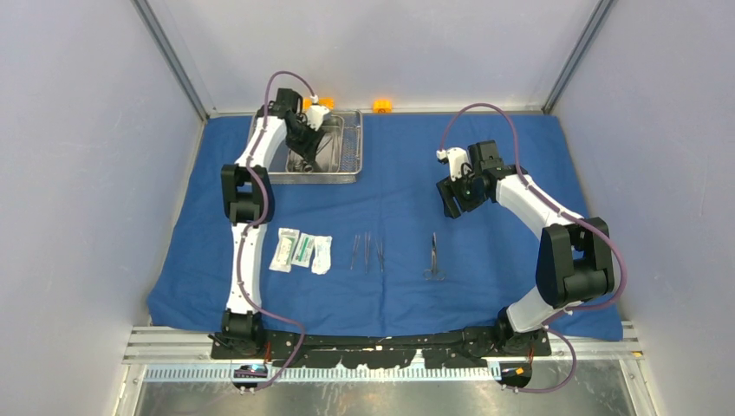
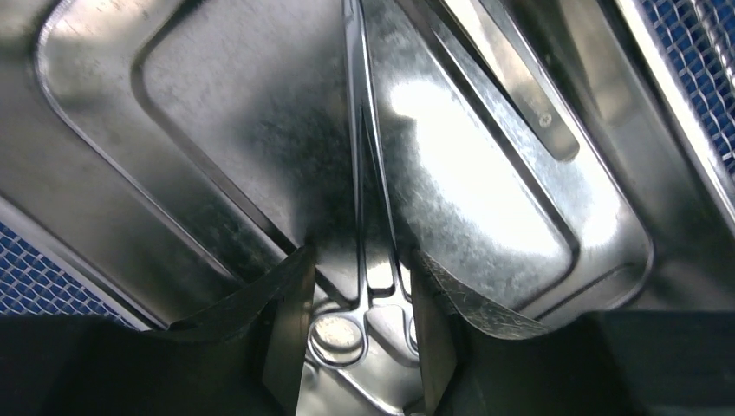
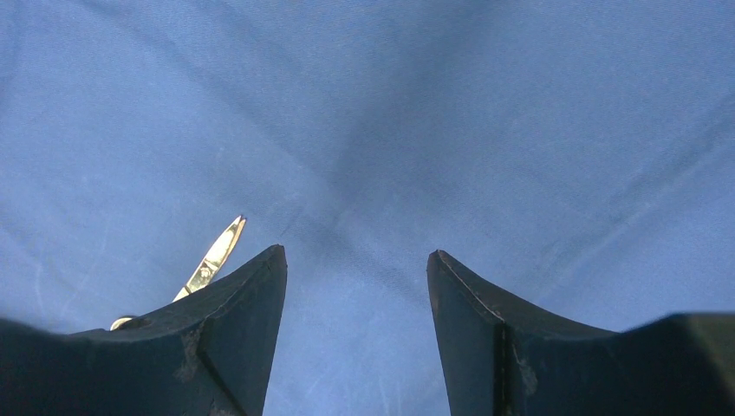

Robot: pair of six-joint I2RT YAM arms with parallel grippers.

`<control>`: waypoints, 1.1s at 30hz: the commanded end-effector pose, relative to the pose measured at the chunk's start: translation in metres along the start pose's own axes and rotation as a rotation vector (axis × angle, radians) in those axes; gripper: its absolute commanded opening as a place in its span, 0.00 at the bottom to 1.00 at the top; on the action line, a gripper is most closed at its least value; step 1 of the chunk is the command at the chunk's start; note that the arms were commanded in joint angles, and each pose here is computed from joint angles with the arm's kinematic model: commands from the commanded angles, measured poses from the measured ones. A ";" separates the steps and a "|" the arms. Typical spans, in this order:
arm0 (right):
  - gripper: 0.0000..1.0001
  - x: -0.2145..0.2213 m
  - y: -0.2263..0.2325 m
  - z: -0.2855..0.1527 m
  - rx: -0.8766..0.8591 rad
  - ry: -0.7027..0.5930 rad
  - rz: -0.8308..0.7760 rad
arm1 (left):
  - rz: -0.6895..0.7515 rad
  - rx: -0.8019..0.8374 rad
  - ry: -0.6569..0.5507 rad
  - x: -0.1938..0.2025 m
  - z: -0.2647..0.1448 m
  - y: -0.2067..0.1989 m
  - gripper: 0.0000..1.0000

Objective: Open and lay out the surgical kit

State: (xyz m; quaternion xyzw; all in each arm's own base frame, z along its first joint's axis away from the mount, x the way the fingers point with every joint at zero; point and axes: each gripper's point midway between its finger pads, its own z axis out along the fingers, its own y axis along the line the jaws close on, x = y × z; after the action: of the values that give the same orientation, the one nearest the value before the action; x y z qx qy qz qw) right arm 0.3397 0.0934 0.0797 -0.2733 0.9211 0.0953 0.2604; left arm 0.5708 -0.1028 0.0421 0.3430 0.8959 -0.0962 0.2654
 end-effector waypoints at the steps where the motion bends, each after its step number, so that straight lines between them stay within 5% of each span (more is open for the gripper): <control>1: 0.65 -0.011 -0.002 -0.002 0.000 -0.022 -0.022 | 0.007 0.044 0.143 0.045 -0.009 -0.011 0.45; 6: 0.65 -0.011 -0.001 -0.001 -0.006 -0.021 -0.019 | -0.007 0.069 0.180 0.059 -0.005 -0.015 0.39; 16: 0.65 -0.011 0.000 0.001 -0.013 -0.015 -0.018 | -0.046 0.031 0.098 0.030 0.004 0.000 0.08; 23: 0.65 -0.011 0.000 0.002 -0.016 -0.011 -0.018 | -0.104 -0.034 -0.032 -0.006 -0.006 0.012 0.00; 33: 0.64 -0.009 -0.001 0.003 -0.014 -0.005 -0.023 | -0.158 -0.072 -0.113 -0.031 -0.022 0.018 0.03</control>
State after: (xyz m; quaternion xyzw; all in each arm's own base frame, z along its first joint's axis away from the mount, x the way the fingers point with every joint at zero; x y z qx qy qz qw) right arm 0.3354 0.0930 0.0691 -0.2779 0.9249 0.0982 0.2403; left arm 0.5834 -0.0990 0.0515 0.2685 0.9144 -0.1002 0.2861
